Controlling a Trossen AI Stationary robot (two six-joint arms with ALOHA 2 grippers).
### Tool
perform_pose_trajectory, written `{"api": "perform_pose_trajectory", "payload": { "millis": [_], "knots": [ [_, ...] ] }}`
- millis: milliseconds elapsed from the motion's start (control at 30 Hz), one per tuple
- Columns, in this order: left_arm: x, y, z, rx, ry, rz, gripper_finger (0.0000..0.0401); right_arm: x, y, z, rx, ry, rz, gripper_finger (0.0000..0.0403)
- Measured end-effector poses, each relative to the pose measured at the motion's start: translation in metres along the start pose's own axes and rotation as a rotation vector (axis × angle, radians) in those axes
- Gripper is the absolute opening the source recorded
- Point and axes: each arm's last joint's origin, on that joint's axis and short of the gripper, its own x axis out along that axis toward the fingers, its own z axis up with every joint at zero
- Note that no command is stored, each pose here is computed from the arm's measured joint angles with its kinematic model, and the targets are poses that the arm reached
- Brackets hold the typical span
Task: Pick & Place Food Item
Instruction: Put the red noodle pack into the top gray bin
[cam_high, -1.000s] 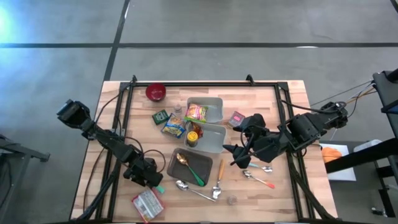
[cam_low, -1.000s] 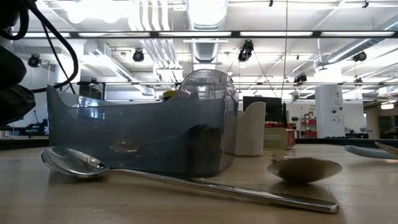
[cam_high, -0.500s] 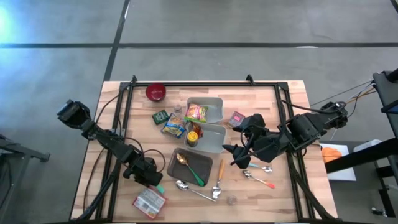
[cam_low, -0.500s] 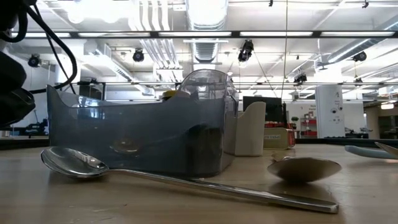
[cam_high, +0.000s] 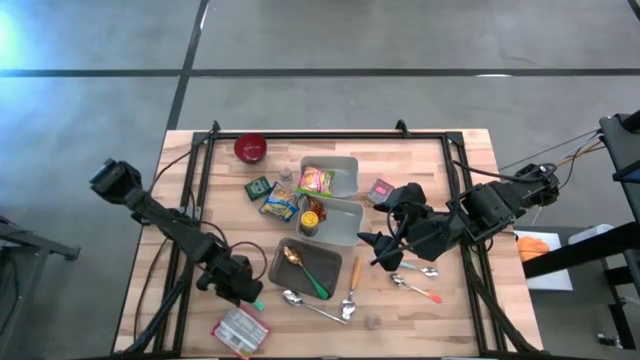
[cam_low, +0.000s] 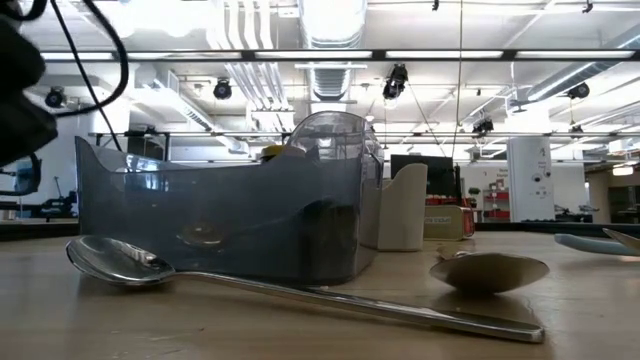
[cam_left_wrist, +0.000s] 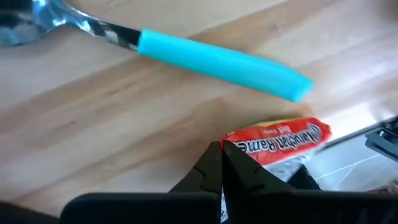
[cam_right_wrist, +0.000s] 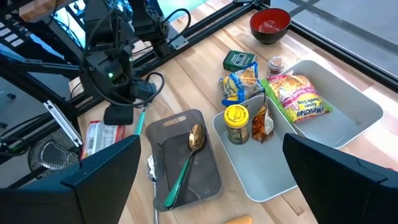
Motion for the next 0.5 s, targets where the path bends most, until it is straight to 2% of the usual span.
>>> {"api": "perform_pose_trajectory", "payload": {
  "millis": [500],
  "knots": [
    [-0.055,-0.022,-0.028,0.013,-0.143,0.003,0.0000,0.000,0.000,0.000,0.000,0.000,0.000,0.0389]
  ]
}}
